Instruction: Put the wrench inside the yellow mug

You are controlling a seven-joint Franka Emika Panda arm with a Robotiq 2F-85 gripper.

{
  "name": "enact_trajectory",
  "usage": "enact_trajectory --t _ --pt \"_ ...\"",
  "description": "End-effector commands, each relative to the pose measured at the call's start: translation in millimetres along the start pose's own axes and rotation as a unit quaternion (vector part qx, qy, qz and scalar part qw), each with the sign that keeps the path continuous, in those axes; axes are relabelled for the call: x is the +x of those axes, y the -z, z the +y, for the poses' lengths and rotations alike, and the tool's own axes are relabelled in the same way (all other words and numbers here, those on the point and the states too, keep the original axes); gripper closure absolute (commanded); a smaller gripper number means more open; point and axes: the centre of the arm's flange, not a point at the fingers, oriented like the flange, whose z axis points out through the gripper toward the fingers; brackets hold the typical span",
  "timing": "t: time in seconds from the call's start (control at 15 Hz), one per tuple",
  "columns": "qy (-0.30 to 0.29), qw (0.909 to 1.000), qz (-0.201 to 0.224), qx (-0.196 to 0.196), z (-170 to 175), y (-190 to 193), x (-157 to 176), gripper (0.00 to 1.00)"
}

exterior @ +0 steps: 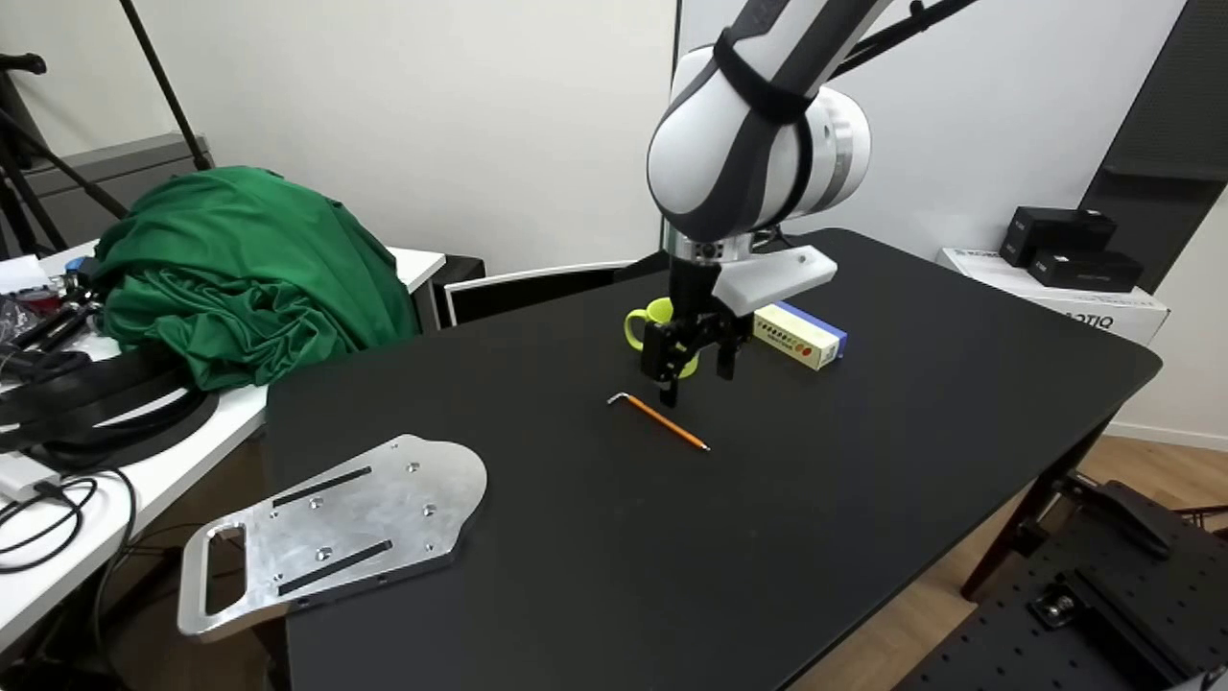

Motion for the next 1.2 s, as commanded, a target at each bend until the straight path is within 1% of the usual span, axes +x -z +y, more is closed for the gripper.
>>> enact_trajectory --t 0.0,0.07,0.13,0.27,0.53,0.6,0.8,0.93,1.13 --pt "-0.005 0.9999 0.009 0.005 13.8 -29.7 10.0 0.0" --pt "-0.009 1.0 0.004 0.001 16.3 -34.7 10.7 0.0" --pt "-0.005 1.0 0.003 0.001 10.2 -25.5 2.5 0.0" --pt "-0.007 1.0 -0.001 0.001 13.8 -36.0 3.1 0.0" --pt "-0.008 1.0 -0.001 0.002 14.2 -36.4 4.8 0.0" --pt "-0.011 0.9999 0.005 0.0 13.9 -40.4 5.2 0.0" --pt "-0.023 0.9997 -0.004 0.004 9.7 -50.5 0.7 0.0" --pt "-0.025 0.9996 0.004 0.009 9.2 -54.2 -3.9 0.0" --pt "-0.023 0.9997 0.008 -0.001 13.0 -65.1 -5.7 0.0"
